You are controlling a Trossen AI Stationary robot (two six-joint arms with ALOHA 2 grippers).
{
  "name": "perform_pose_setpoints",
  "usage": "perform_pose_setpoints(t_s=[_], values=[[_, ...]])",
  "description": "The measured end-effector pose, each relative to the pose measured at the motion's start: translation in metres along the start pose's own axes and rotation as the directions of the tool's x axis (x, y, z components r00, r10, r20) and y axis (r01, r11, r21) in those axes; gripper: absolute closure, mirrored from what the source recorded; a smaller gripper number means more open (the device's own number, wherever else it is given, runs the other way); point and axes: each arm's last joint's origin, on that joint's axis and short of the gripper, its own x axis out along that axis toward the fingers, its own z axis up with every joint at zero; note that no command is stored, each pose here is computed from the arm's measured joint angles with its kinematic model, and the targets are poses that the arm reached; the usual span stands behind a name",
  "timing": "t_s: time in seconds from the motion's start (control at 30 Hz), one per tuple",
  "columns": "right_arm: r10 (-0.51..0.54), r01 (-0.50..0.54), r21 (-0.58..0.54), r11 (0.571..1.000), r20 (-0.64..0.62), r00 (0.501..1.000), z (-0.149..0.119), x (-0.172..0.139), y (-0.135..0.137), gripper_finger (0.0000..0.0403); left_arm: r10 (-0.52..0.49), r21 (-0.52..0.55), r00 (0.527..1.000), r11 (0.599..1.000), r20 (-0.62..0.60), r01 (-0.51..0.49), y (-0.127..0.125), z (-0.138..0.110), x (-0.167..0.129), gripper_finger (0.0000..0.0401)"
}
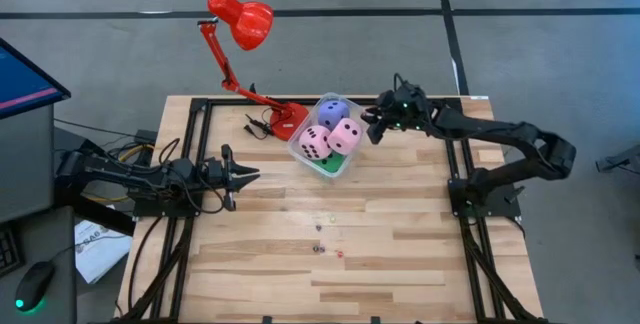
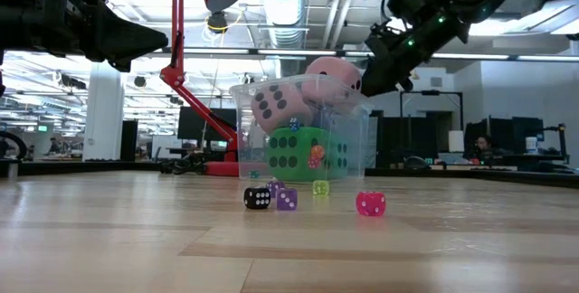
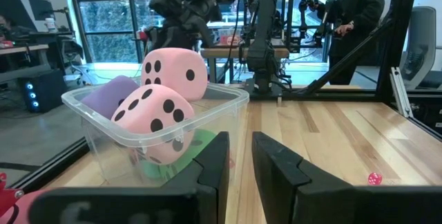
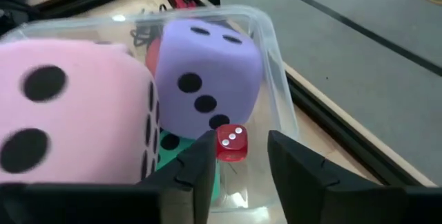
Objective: Pick & Place Dice
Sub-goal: Put the small red dice into the transparent bin
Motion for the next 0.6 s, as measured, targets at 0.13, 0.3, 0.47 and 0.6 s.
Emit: perform_pose_setpoints(t_s=[0.13, 0.3, 0.47, 0.6], values=[[-0.003, 0.003, 0.0, 1.0, 0.02, 1.0, 0.0032, -0.0065, 0.0003, 0.0253, 0.0, 0.0, 1.0, 1.0, 0.0, 0.0, 0.0, 0.0, 0.0, 0.0348], [-0.005, 0.005, 0.001, 1.0, -0.017, 1.0, 0.0001, -0.0092, 0.0002, 0.0224, 0.0, 0.0, 1.0, 1.0, 0.0, 0.0, 0.0, 0.0, 0.0, 0.0348], [-0.012, 0.016, 0.096, 0.995, -0.044, 0.999, -0.0025, -0.0094, -0.0014, 0.0198, 0.001, -0.001, 1.0, 1.0, 0.005, -0.001, 0.0001, 0.0005, 0.0, 0.0348], [-0.023, 0.03, 0.167, 0.985, -0.043, 0.999, -0.0022, -0.0094, -0.004, 0.0189, 0.001, -0.002, 1.0, 1.0, 0.006, -0.001, 0.0001, 0.0006, 0.0, 0.0348]])
